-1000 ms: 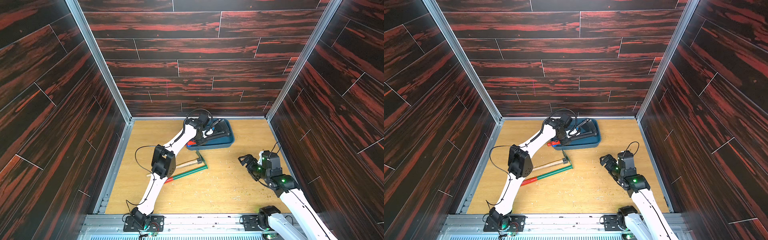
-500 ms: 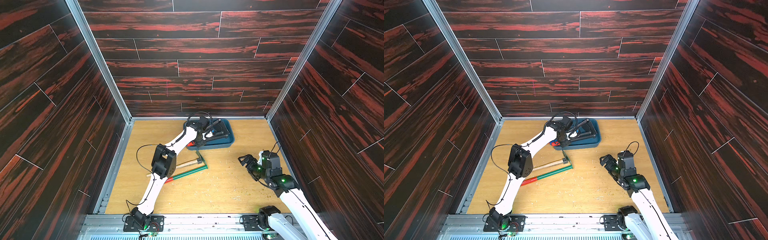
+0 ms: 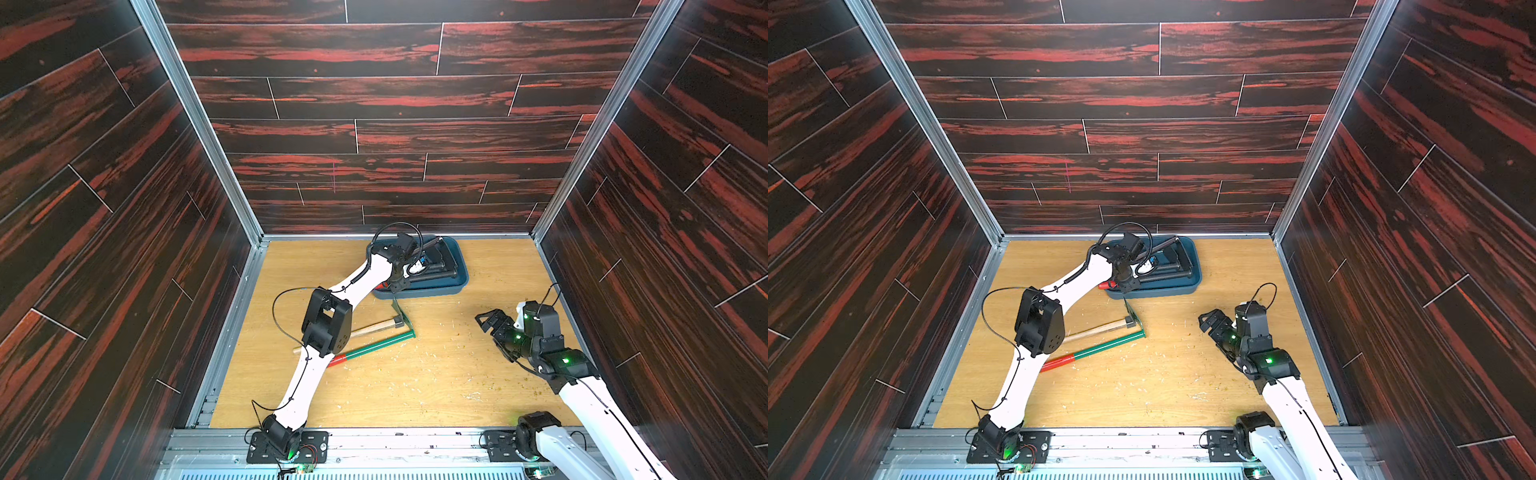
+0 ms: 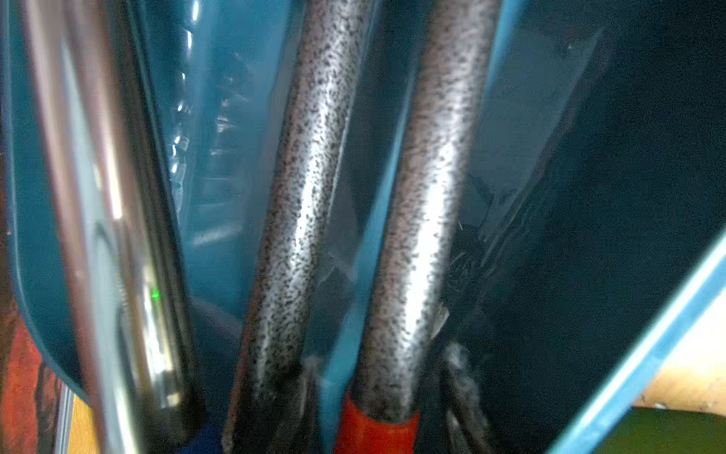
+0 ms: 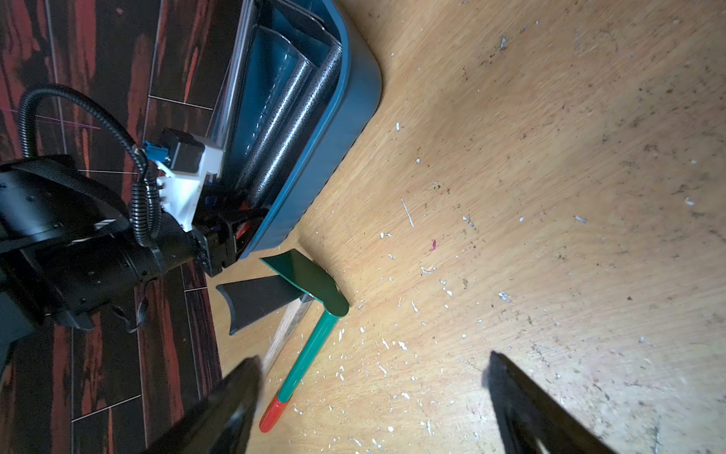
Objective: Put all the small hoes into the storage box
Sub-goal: Place the hoe in the storage box.
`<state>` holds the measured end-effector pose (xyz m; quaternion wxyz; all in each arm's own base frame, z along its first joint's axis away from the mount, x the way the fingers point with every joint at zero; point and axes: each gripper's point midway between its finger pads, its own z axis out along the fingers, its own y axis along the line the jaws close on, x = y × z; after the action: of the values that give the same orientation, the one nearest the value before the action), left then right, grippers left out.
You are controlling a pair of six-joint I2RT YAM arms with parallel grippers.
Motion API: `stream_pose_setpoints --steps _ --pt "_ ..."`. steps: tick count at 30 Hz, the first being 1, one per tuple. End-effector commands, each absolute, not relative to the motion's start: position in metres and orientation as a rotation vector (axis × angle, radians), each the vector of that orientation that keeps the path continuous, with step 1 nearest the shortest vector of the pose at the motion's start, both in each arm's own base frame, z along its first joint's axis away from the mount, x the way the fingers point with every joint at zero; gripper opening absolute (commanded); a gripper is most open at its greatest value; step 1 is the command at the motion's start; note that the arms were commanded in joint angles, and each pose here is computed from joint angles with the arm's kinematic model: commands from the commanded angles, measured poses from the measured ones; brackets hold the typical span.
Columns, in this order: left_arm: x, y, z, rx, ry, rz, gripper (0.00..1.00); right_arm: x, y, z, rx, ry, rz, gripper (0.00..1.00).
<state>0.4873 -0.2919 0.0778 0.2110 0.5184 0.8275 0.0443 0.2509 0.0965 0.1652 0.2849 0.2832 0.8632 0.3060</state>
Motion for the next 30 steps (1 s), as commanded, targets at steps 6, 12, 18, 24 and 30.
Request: stream_pose_setpoints --steps 6,12,18,24,30 --pt "0.487 -0.292 0.146 1.344 2.209 0.098 0.55 0.25 0.1 0.172 0.728 2.303 0.848 0.92" --pt "0.489 -0.296 0.17 1.288 2.177 0.075 0.56 0.249 0.102 0.174 0.718 2.296 0.869 0.92" --pt "0.482 -0.29 0.187 1.231 2.192 0.063 0.56 0.248 0.104 0.175 0.702 2.302 0.879 0.93" --pt "0.465 -0.283 0.207 1.184 2.193 0.022 0.56 0.247 0.107 0.172 0.675 2.312 0.892 0.93" --pt "0.438 -0.279 0.221 1.124 2.181 -0.093 0.57 0.245 0.111 0.171 0.638 2.327 0.917 0.93"
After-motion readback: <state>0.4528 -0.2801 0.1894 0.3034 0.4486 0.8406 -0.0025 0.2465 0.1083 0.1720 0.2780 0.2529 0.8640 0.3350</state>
